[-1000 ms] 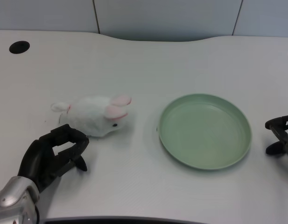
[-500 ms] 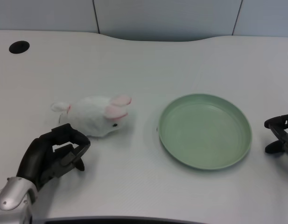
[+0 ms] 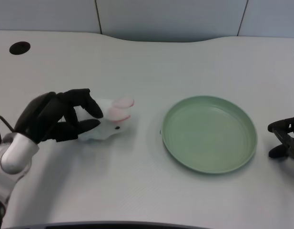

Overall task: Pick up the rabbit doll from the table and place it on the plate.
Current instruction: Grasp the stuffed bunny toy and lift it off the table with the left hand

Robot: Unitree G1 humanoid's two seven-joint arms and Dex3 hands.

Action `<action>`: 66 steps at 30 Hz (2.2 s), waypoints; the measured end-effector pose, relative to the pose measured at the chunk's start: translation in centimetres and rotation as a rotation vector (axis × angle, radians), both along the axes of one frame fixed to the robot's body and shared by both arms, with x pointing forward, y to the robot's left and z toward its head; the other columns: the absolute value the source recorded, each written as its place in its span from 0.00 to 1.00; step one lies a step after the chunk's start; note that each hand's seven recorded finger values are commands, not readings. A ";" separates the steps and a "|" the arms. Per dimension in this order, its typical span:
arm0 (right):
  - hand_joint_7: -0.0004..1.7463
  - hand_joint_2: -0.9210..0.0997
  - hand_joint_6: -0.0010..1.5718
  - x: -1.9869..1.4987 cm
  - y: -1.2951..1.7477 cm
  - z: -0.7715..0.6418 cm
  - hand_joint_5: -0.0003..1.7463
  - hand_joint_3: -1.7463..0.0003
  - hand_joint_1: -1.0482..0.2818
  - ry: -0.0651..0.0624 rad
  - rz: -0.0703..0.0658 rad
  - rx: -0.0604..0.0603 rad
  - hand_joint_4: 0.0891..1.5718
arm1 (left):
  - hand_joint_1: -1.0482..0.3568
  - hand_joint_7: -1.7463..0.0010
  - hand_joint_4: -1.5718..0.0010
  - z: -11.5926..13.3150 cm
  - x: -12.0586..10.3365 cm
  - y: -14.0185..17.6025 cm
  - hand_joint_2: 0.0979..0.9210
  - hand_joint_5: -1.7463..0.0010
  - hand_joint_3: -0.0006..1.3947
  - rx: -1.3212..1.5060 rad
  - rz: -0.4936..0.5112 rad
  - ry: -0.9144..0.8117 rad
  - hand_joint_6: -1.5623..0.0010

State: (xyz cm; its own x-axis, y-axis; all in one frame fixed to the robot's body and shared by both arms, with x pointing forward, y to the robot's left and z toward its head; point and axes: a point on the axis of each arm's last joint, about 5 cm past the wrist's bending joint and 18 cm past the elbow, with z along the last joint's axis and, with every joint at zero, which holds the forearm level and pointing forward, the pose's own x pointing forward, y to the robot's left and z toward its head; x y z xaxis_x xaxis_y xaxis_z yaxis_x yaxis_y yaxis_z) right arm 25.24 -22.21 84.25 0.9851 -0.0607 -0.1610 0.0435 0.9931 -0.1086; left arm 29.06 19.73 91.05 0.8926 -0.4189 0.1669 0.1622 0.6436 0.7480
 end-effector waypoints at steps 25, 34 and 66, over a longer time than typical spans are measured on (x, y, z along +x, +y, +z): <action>0.53 0.00 0.53 -0.38 0.13 -0.31 0.62 0.93 0.20 0.004 0.009 -0.003 0.55 | 0.00 1.00 1.00 4.5 4.9 -4.0 1.00 1.00 0.06 0.790 -0.134 0.051 1.00; 0.52 0.00 0.53 -0.51 0.12 -0.36 0.61 0.93 0.19 -0.005 0.012 -0.005 0.57 | 0.00 1.00 1.00 4.3 5.6 -6.1 1.00 1.00 0.09 0.883 -0.126 0.174 1.00; 0.52 0.00 0.53 -2.12 -0.27 -0.61 0.59 0.92 0.18 -0.037 0.022 -0.023 0.56 | 0.26 0.96 0.92 -1.1 3.3 -7.0 0.87 0.71 0.00 0.924 -0.104 0.036 0.83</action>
